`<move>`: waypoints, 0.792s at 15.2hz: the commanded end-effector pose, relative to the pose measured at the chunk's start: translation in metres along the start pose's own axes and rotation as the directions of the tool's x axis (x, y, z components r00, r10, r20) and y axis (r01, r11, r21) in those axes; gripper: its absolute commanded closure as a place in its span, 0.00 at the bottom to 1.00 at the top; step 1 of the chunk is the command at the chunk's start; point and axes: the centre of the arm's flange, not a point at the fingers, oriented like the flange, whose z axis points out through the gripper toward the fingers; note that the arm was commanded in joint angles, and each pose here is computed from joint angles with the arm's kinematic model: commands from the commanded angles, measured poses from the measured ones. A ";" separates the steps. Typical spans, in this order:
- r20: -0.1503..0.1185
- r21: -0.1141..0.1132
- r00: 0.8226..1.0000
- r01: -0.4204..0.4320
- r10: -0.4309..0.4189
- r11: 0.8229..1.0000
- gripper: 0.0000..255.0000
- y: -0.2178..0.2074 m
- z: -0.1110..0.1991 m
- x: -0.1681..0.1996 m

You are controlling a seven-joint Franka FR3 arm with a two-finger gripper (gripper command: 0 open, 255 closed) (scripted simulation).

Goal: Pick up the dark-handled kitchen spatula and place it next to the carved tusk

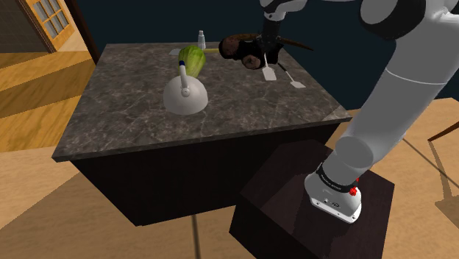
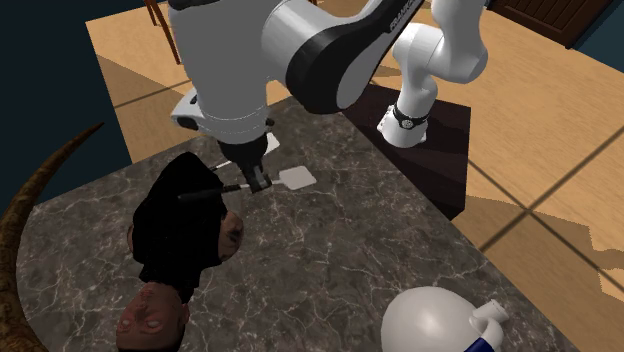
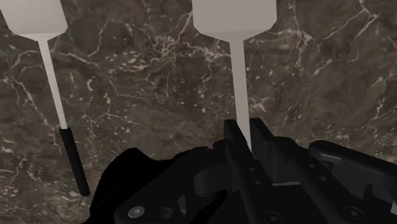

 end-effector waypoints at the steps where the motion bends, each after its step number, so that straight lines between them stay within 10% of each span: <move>1: 0.000 0.000 1.000 0.000 0.000 1.000 1.00 -0.009 0.003 0.023; 12: 0.000 0.000 1.000 0.000 0.000 1.000 1.00 -0.032 0.039 0.080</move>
